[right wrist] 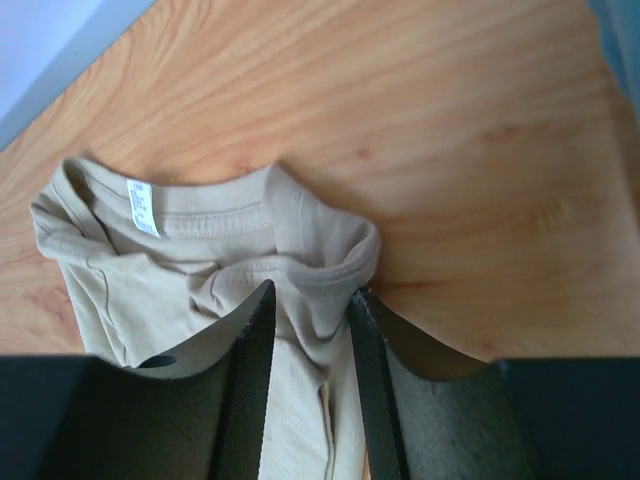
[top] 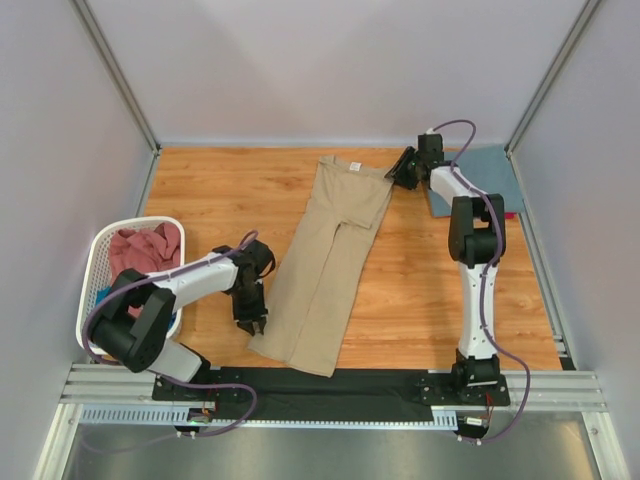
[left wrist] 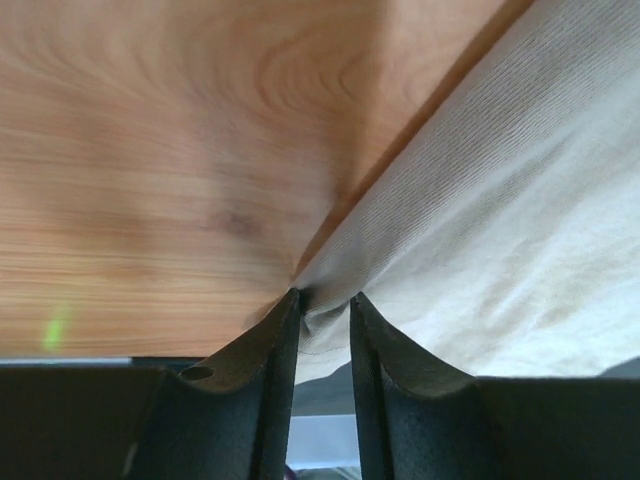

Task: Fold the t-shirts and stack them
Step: Fold the tshirt

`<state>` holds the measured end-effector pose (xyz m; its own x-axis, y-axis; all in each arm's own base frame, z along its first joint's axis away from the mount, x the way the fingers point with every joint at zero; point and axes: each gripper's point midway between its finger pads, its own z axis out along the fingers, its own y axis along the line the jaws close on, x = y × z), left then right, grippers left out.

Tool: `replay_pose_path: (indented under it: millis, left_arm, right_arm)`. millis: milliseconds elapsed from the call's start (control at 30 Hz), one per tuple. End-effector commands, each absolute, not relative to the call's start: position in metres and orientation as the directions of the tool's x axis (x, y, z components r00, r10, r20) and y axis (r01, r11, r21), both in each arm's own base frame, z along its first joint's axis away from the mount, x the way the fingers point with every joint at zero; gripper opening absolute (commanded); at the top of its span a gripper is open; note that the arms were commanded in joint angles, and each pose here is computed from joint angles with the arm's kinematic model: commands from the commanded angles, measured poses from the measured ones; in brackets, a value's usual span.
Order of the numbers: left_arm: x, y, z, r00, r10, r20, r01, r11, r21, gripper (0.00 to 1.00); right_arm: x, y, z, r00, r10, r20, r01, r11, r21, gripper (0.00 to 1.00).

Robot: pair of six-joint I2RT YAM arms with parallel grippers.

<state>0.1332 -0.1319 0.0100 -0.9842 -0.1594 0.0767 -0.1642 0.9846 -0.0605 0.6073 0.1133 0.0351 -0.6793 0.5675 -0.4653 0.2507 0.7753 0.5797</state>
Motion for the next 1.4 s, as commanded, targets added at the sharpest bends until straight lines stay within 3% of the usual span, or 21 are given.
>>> replay_pose_path:
  millis: [0, 233, 367, 467, 533, 567, 600, 700, 833, 933, 1167, 1300, 1367]
  left_arm:
    - [0.120, -0.151, 0.005, -0.964, -0.233, 0.129, -0.253, 0.952, -0.170, 0.34]
    - [0.128, -0.153, 0.035, -0.962, -0.269, 0.052, -0.274, 0.936, -0.223, 0.44]
    - [0.152, -0.138, 0.055, -0.974, -0.206, -0.093, -0.189, 0.968, -0.163, 0.53]
    - [0.162, -0.127, 0.059, -0.983, -0.146, -0.108, -0.137, 0.987, -0.088, 0.54]
    - [0.168, -0.125, 0.051, -0.987, -0.127, -0.094, -0.120, 0.990, -0.076, 0.54]
    - [0.168, -0.124, 0.049, -0.988, -0.125, -0.090, -0.119, 0.990, -0.069, 0.53]
    - [0.169, -0.124, 0.043, -0.989, -0.122, -0.087, -0.116, 0.991, -0.066, 0.52]
    - [0.170, -0.136, 0.032, -0.991, -0.111, -0.077, -0.101, 0.987, -0.125, 0.51]
    - [0.160, -0.147, 0.019, -0.993, -0.111, -0.029, -0.104, 0.976, -0.193, 0.45]
    - [0.152, -0.141, 0.010, -0.993, -0.113, -0.020, -0.108, 0.978, -0.176, 0.40]
    - [0.140, -0.149, -0.005, -0.991, -0.129, 0.021, -0.130, 0.963, -0.234, 0.11]
    - [0.134, -0.147, -0.011, -0.991, -0.130, 0.042, -0.136, 0.963, -0.232, 0.01]
    - [0.132, -0.147, -0.012, -0.989, -0.139, 0.044, -0.146, 0.962, -0.232, 0.00]
  right_arm:
    - [0.626, 0.113, 0.031, -0.682, 0.555, -0.477, 0.212, 0.774, 0.596, 0.37]
    - [0.648, 0.116, 0.046, -0.679, 0.516, -0.522, 0.126, 0.782, 0.610, 0.39]
    - [0.639, 0.115, 0.058, -0.706, 0.500, -0.502, 0.127, 0.787, 0.604, 0.48]
    - [0.607, 0.109, 0.092, -0.735, 0.488, -0.470, 0.170, 0.804, 0.569, 0.54]
    - [0.576, 0.104, 0.085, -0.762, 0.505, -0.407, 0.241, 0.803, 0.545, 0.55]
    - [0.564, 0.105, 0.115, -0.746, 0.516, -0.421, 0.233, 0.794, 0.561, 0.55]
    - [0.533, 0.110, 0.088, -0.784, 0.514, -0.347, 0.283, 0.794, 0.538, 0.55]
    - [0.493, 0.133, 0.107, -0.795, 0.471, -0.382, 0.235, 0.820, 0.523, 0.55]
    - [0.434, 0.157, 0.088, -0.843, 0.409, -0.349, 0.207, 0.846, 0.491, 0.55]
    - [0.433, 0.168, 0.097, -0.818, 0.410, -0.403, 0.164, 0.839, 0.520, 0.55]
    - [0.484, 0.149, 0.078, -0.739, 0.483, -0.469, 0.231, 0.836, 0.498, 0.52]
    - [0.529, 0.128, 0.077, -0.698, 0.503, -0.510, 0.245, 0.837, 0.489, 0.51]
    - [0.542, 0.131, 0.059, -0.715, 0.519, -0.468, 0.250, 0.815, 0.522, 0.51]
